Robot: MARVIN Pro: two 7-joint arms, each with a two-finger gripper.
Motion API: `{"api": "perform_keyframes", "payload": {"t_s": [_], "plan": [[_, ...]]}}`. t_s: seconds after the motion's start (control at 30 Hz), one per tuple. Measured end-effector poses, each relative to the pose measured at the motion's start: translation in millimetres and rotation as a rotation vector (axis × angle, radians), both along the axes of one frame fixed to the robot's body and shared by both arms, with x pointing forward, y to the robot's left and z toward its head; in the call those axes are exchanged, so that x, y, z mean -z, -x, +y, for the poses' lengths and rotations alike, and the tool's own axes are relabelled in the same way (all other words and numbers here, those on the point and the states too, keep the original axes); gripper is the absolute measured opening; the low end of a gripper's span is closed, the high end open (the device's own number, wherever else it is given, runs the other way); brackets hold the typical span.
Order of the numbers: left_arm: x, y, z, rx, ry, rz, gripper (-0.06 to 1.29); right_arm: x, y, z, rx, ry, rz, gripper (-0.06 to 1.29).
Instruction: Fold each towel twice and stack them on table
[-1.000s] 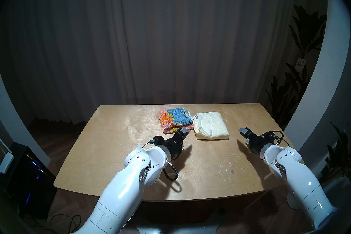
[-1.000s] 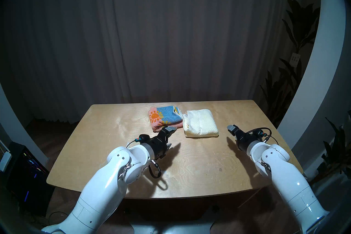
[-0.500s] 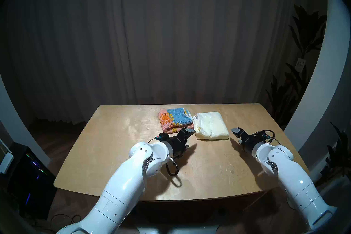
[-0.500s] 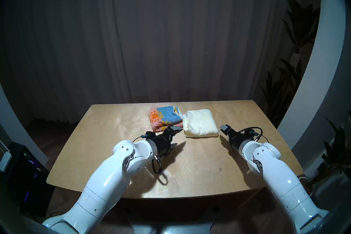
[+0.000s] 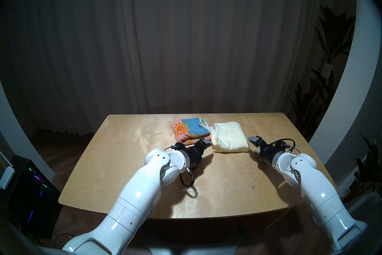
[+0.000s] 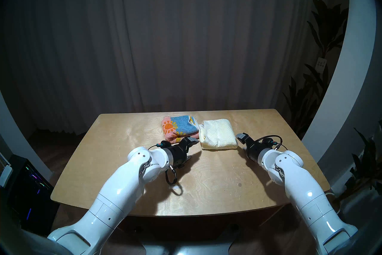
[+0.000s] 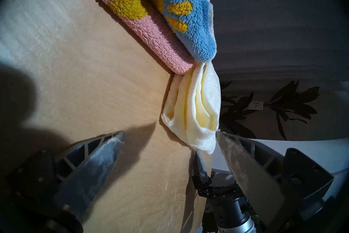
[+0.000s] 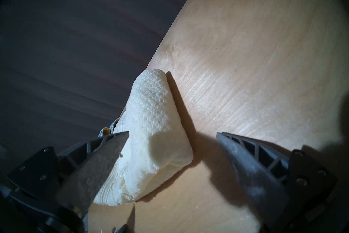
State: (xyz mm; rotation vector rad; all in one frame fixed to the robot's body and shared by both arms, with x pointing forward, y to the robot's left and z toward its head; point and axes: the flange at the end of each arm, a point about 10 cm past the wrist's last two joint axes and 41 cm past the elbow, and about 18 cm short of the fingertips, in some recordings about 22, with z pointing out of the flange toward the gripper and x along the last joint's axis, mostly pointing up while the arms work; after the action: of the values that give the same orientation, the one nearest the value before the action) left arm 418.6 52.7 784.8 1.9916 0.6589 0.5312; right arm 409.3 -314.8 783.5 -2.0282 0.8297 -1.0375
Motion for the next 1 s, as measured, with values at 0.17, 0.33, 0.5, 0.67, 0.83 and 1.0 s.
{"api": "perform_keyframes", "payload": {"t_s": [0.17,0.33,0.5,0.67,0.83,1.0], "plan": [[-0.7,-9.1,-6,0.018,-0.014,-0.010,1.22,-0.8,-7.9,1,-0.024,-0.009,0.015,1.22],[-0.2,-16.8,-11,0.042,-0.023,-0.020,1.22,-1.3,-15.5,0,-0.041,-0.017,0.025,1.22],[0.4,-24.1,-18,0.074,-0.031,-0.037,1.22,-1.8,-23.8,-2,-0.054,-0.027,0.033,1.22],[1.9,-30.7,-24,0.104,-0.037,-0.058,1.22,-2.0,-31.5,-3,-0.064,-0.038,0.040,1.22],[2.6,-38.0,-27,0.127,-0.051,-0.081,1.22,-1.3,-38.9,-5,-0.071,-0.045,0.045,1.22],[3.2,-45.9,-28,0.131,-0.054,-0.097,1.22,-1.1,-46.5,-7,-0.081,-0.054,0.047,1.21]]}}
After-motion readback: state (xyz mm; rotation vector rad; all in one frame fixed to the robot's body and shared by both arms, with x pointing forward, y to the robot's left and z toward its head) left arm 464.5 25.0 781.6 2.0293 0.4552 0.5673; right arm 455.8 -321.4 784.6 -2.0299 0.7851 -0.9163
